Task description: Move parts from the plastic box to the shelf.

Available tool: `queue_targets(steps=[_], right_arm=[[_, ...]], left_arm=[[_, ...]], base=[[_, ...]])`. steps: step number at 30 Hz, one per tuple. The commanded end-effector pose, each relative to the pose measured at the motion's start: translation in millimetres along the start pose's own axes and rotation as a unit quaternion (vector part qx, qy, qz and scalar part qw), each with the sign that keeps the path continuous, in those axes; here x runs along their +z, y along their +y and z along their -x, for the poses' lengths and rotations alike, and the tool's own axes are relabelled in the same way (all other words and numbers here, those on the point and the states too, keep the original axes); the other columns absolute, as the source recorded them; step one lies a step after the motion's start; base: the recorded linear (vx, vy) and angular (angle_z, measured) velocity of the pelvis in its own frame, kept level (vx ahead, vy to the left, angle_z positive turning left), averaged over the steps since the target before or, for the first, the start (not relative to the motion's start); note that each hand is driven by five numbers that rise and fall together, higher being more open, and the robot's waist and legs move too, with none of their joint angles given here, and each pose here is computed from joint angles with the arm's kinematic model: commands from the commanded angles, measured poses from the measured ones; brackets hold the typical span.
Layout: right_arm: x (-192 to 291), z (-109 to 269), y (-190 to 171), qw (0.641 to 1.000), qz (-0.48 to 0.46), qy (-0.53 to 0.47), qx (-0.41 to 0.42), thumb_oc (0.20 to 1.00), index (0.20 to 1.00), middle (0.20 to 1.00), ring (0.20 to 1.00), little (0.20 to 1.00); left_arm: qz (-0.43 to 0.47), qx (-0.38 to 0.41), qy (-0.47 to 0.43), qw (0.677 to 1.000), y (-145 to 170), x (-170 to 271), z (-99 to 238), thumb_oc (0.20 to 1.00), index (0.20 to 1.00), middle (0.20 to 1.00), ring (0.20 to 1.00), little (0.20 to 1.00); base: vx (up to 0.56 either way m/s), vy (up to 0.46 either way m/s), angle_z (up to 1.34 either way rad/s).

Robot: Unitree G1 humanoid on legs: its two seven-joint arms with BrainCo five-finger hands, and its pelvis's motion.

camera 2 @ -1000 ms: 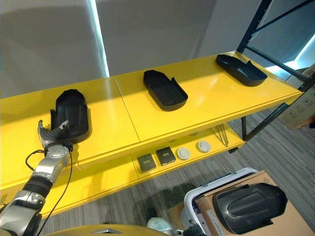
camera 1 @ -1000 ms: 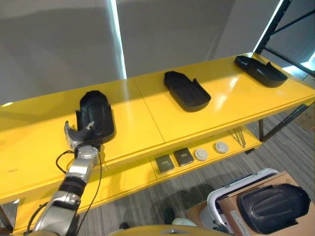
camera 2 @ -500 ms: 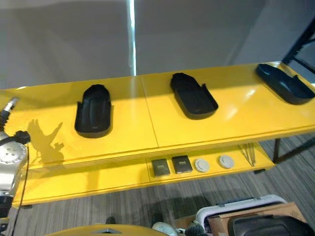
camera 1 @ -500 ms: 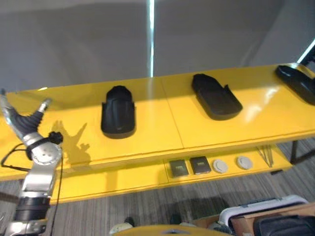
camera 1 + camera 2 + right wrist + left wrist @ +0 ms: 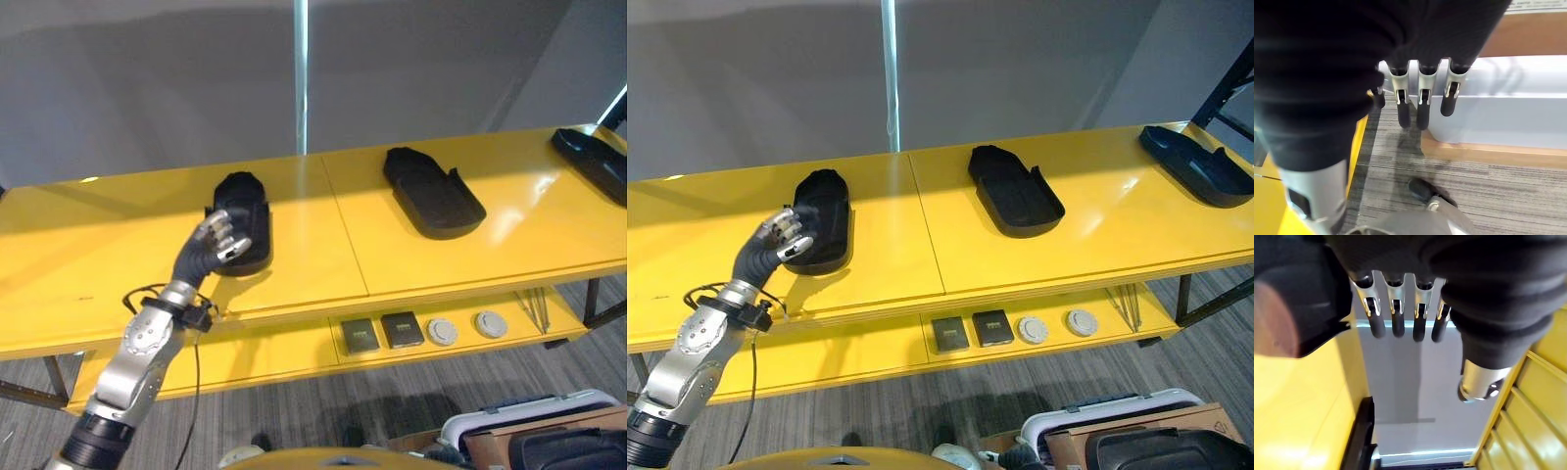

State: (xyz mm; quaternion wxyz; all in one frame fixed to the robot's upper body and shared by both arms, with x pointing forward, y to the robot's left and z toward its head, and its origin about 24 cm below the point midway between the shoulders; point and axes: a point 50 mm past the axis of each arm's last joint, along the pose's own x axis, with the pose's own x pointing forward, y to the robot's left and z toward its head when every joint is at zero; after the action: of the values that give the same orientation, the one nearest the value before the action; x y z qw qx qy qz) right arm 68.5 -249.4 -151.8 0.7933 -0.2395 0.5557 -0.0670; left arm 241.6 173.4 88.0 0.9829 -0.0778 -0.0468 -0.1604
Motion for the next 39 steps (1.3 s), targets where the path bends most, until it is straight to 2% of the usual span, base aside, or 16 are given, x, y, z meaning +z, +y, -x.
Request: queue_targets(steps=[1, 12, 16, 27, 39], right_arm=[[2.7, -4.0, -10.2, 1.000, 0.012, -0.005, -0.015, 1.000, 1.000, 1.000, 1.000, 1.000], [-8.4, -1.2, -9.0, 1.000, 0.005, 0.003, -0.021, 1.000, 1.000, 1.000, 1.000, 1.000], [-9.2, -0.9, -10.7, 1.000, 0.012, 0.002, -0.019, 1.000, 1.000, 1.000, 1.000, 1.000], [-4.2, -1.4, -7.3, 1.000, 0.030, -0.004, -0.005, 1.000, 1.000, 1.000, 1.000, 1.000], [-2.3, -1.3, -9.9, 0.999, 0.046, -0.010, -0.001, 1.000, 1.000, 1.000, 1.000, 1.000]], left_arm=[[0.035, -0.030, -0.053, 0.998, 1.2, 17.2, -3.2, 0.200, 0.200, 0.200, 0.200, 0.200], [0.067, -0.033, -0.043, 0.996, 8.3, 16.8, 7.1, 0.200, 0.200, 0.200, 0.200, 0.200], [0.075, -0.036, 0.001, 0.997, 6.8, 0.6, 7.8, 0.200, 0.200, 0.200, 0.200, 0.200], [0.070, 0.047, 0.102, 0.991, 11.1, -52.6, -1.0, 0.200, 0.200, 0.200, 0.200, 0.200], [0.028, 0.120, 0.104, 0.987, 26.3, -60.3, -11.4, 0.200, 0.200, 0.200, 0.200, 0.200]], base=[[0.00, 0.013, -0.04], [0.00, 0.004, 0.01], [0.00, 0.000, 0.00], [0.03, -0.014, -0.04], [0.00, -0.003, -0.01]])
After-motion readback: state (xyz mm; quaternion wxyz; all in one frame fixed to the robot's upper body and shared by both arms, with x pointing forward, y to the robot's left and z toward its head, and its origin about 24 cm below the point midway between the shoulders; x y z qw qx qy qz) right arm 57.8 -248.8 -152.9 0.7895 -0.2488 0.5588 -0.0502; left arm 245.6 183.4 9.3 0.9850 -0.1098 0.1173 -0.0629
